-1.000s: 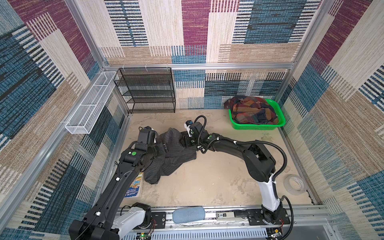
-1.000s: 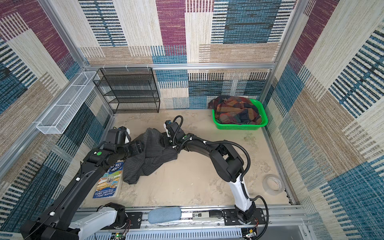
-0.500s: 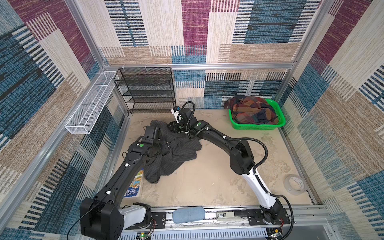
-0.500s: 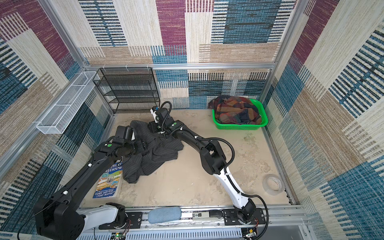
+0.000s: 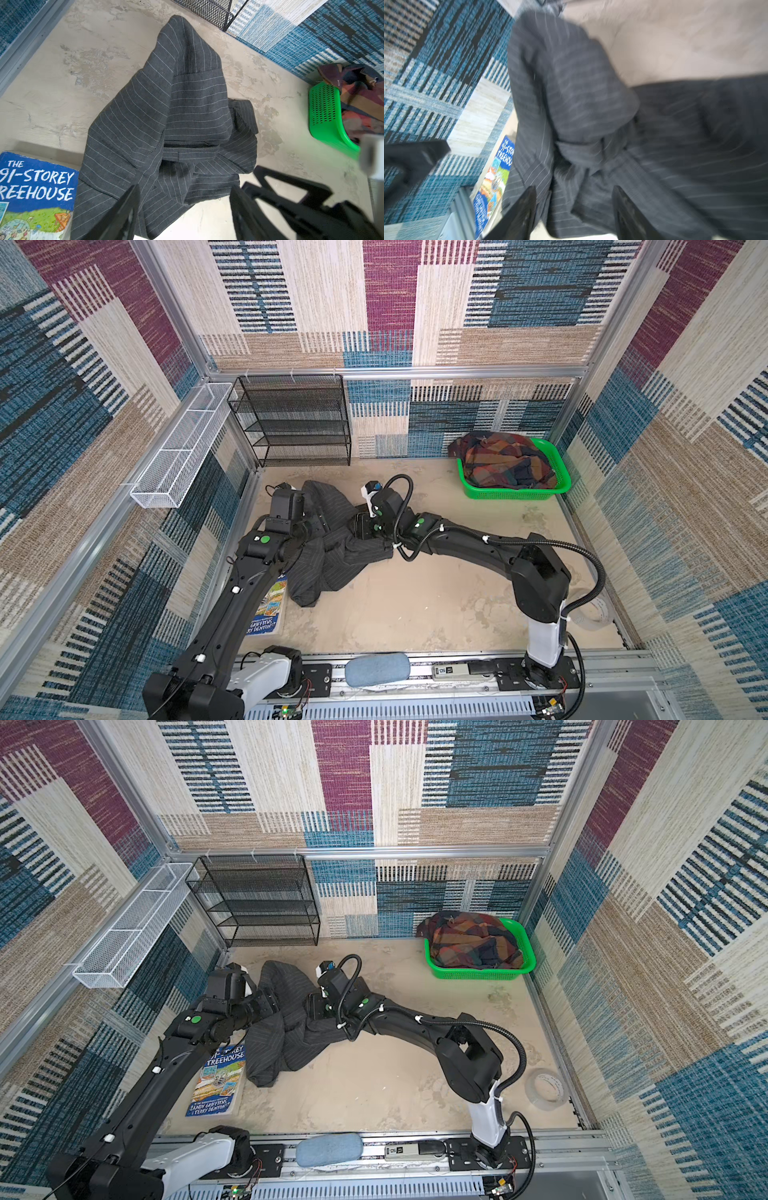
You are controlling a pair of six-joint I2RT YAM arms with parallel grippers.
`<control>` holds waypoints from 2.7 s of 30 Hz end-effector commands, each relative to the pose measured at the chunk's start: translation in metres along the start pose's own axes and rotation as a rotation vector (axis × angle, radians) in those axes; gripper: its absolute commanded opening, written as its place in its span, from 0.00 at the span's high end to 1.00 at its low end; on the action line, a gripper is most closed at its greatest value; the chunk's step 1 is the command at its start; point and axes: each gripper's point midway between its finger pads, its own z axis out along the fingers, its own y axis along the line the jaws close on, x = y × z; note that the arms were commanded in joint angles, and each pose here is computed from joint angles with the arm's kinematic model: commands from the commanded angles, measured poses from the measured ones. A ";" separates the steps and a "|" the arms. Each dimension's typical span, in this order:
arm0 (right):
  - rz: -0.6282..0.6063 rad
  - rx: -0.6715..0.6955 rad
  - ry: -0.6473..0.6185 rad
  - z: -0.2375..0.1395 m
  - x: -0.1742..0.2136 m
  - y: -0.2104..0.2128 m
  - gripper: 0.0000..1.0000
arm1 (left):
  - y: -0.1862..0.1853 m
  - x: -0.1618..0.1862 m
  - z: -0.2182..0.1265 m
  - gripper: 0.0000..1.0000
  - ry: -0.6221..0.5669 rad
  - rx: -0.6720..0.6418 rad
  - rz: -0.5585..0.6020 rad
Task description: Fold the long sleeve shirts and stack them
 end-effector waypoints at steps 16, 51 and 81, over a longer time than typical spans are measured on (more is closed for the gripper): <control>0.220 -0.198 -0.001 0.057 0.013 0.009 0.46 | 0.016 0.011 -0.007 0.28 0.007 -0.026 0.000; 0.193 -0.257 -0.065 0.076 -0.025 0.022 0.47 | 0.023 0.016 0.003 0.29 0.029 -0.026 -0.016; -0.037 -0.195 -0.223 0.014 -0.109 0.045 0.93 | 0.018 -0.014 -0.017 0.30 -0.027 0.003 -0.043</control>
